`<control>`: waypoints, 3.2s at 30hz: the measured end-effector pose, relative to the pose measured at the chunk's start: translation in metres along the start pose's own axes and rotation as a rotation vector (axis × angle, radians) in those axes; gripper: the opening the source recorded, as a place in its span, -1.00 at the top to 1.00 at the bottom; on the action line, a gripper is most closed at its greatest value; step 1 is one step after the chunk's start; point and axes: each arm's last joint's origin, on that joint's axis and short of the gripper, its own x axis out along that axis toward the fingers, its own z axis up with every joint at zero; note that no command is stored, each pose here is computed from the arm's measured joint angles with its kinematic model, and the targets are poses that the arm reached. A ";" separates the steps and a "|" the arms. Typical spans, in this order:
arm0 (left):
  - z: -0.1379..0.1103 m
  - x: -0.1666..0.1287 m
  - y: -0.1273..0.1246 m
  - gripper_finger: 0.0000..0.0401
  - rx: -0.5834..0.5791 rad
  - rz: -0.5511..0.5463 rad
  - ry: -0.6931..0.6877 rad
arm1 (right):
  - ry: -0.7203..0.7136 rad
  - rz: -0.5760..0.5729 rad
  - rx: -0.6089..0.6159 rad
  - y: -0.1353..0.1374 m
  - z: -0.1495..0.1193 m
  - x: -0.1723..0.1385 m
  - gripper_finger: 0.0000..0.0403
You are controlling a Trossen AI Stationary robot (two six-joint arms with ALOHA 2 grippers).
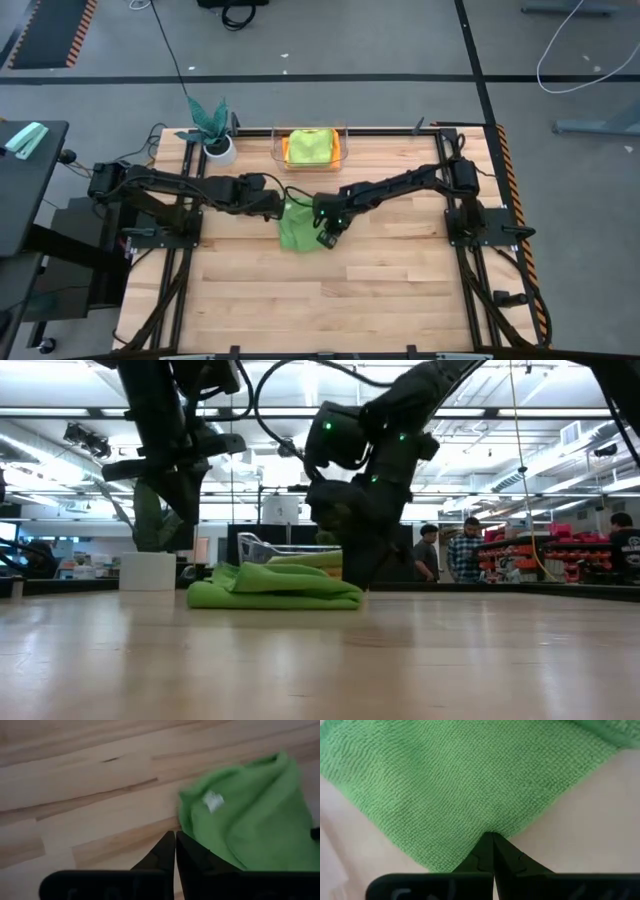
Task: Fold microfiber towels
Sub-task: Fold the green towel
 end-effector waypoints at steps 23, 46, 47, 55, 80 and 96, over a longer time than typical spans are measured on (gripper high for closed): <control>0.011 0.004 -0.014 0.92 0.177 -0.169 0.010 | -0.194 -0.060 0.001 0.042 -0.025 -0.059 0.99; 0.014 0.042 -0.059 0.88 0.329 -0.610 0.230 | -0.294 -0.243 -0.273 0.046 -0.029 -0.060 1.00; 0.012 0.045 -0.060 0.88 0.334 -0.608 0.235 | -0.293 -0.248 -0.295 0.046 -0.029 -0.057 1.00; -0.007 0.059 -0.072 0.84 0.349 -0.622 0.284 | -0.243 -0.272 -0.388 0.047 -0.030 -0.028 1.00; -0.004 0.098 -0.089 0.86 0.463 -0.260 0.262 | -0.369 -0.175 -0.414 0.067 -0.034 -0.021 1.00; 0.003 0.103 -0.083 0.86 0.449 -0.218 0.253 | -0.289 -0.235 -0.461 0.056 -0.039 0.019 1.00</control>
